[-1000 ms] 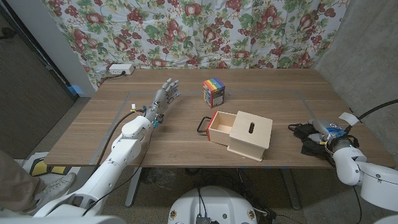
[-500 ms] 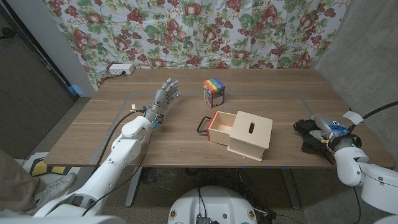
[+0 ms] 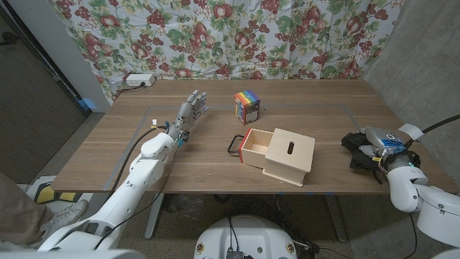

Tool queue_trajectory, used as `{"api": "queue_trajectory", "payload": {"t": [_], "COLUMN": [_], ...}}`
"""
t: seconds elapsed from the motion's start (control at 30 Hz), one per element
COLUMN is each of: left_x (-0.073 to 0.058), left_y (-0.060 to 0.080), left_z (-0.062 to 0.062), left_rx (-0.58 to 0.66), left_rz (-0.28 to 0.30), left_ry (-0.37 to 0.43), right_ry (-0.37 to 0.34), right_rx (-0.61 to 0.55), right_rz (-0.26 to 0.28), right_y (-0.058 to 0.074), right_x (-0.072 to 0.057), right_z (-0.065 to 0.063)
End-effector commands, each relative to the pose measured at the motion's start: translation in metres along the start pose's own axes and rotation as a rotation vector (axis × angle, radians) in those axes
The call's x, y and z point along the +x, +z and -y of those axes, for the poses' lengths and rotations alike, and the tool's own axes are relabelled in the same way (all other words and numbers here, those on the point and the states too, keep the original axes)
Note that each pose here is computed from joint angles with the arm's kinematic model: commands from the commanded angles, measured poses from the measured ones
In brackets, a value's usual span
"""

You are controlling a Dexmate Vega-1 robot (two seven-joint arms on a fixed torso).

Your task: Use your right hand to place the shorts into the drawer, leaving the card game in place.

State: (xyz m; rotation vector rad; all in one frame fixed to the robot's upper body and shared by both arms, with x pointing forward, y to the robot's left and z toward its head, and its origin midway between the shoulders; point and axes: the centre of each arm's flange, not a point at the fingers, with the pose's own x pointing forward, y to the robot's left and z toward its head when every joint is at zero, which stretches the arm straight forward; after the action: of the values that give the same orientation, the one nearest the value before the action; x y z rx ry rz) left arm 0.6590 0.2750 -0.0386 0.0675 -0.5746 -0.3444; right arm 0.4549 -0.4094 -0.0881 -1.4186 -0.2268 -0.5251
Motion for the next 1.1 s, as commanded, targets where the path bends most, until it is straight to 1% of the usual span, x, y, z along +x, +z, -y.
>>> {"api": "queue_trajectory", "payload": {"t": [0.03,0.27,0.43,0.67,0.8,0.93,1.1], "left_x": [0.009,0.012,0.016,0.021,0.022,0.022,0.022], "left_y": [0.002,0.001,0.001,0.002,0.000,-0.001,-0.002], "left_z": [-0.004,-0.006,-0.009,-0.010,-0.010,-0.010,-0.011], "left_rx": [0.006,0.004,0.006,0.012,0.008,0.005,0.003], "left_rz": [0.007,0.004,0.003,0.002,0.001,0.000,-0.002], "left_ry": [-0.009,-0.009,-0.016,-0.026,-0.026,-0.028,-0.028], "right_ry": [-0.064,-0.080,-0.084,-0.117,-0.124,-0.141,-0.157], "right_rx": [-0.014,-0.012,-0.007,-0.011,-0.007,0.039,0.039], "right_rz": [0.026,0.041,0.057,0.075,0.080,0.081,0.106], "right_y": [0.008,0.016,0.021,0.030,0.033,0.036,0.043], "right_x": [0.009,0.012,0.015,0.018,0.019,0.020,0.021], "right_z": [0.023,0.031,0.035,0.046,0.051,0.057,0.063]}}
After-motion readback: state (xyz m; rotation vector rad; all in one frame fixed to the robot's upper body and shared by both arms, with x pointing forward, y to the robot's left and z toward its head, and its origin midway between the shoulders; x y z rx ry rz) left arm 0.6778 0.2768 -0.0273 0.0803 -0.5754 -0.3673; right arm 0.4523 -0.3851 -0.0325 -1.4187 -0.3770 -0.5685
